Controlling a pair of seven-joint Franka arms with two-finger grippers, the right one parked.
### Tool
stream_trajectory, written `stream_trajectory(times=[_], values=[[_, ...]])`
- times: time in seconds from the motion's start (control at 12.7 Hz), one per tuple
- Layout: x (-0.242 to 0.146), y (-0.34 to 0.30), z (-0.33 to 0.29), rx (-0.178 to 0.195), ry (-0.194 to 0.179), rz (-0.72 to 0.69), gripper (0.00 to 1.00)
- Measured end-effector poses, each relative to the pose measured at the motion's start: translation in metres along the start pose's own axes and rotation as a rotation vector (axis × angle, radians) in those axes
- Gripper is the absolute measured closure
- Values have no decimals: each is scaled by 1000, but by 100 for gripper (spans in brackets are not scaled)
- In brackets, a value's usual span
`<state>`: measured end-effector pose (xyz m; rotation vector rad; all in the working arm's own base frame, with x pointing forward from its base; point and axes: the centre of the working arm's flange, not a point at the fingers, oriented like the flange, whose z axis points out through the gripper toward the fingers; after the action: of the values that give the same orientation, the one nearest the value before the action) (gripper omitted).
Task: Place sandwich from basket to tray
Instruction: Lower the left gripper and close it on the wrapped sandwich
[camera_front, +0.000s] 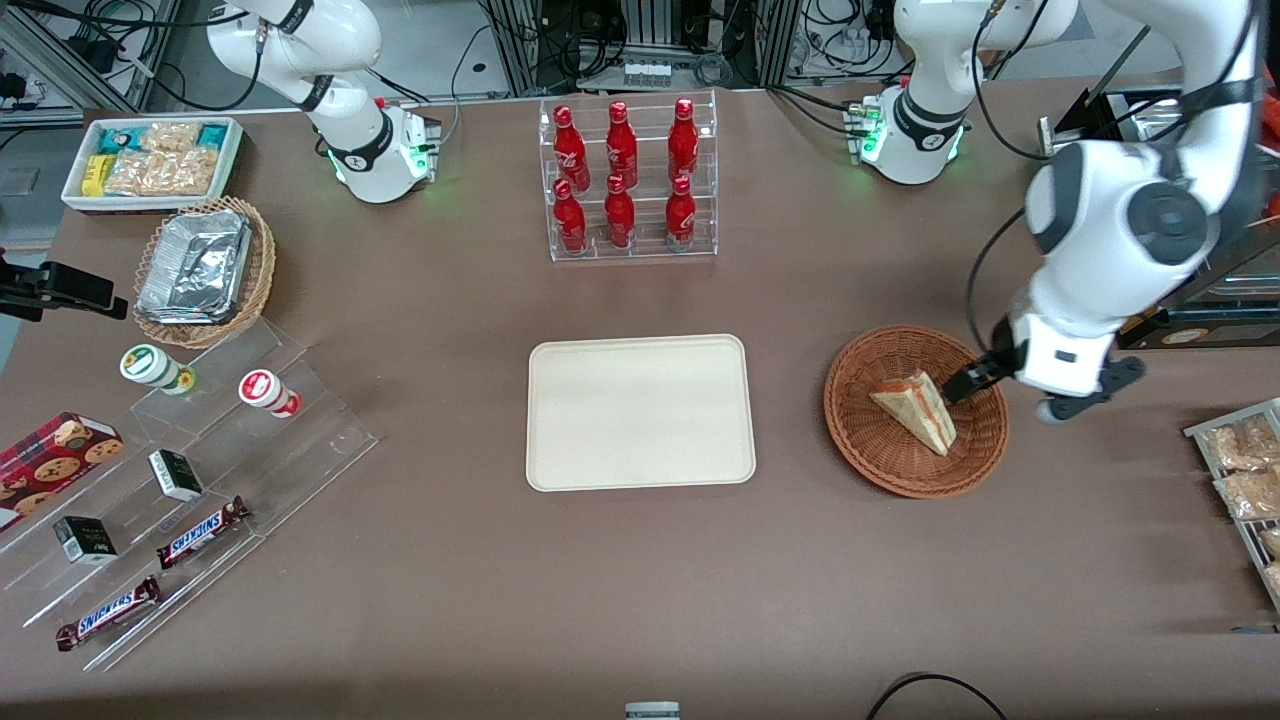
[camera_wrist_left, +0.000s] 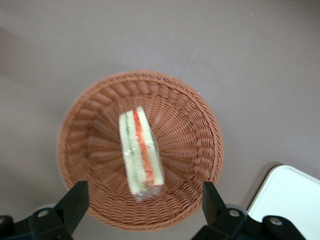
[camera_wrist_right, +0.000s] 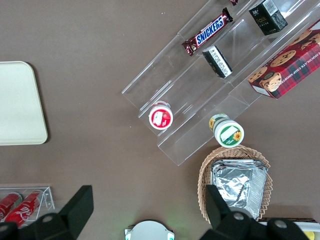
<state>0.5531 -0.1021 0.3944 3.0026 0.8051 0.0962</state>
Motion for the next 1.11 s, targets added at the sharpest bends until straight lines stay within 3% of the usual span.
stream_trajectory(times=[0.39, 1.11], values=[[-18, -8, 66, -9, 3, -82, 0], [-20, -9, 128, 27, -47, -98, 1]])
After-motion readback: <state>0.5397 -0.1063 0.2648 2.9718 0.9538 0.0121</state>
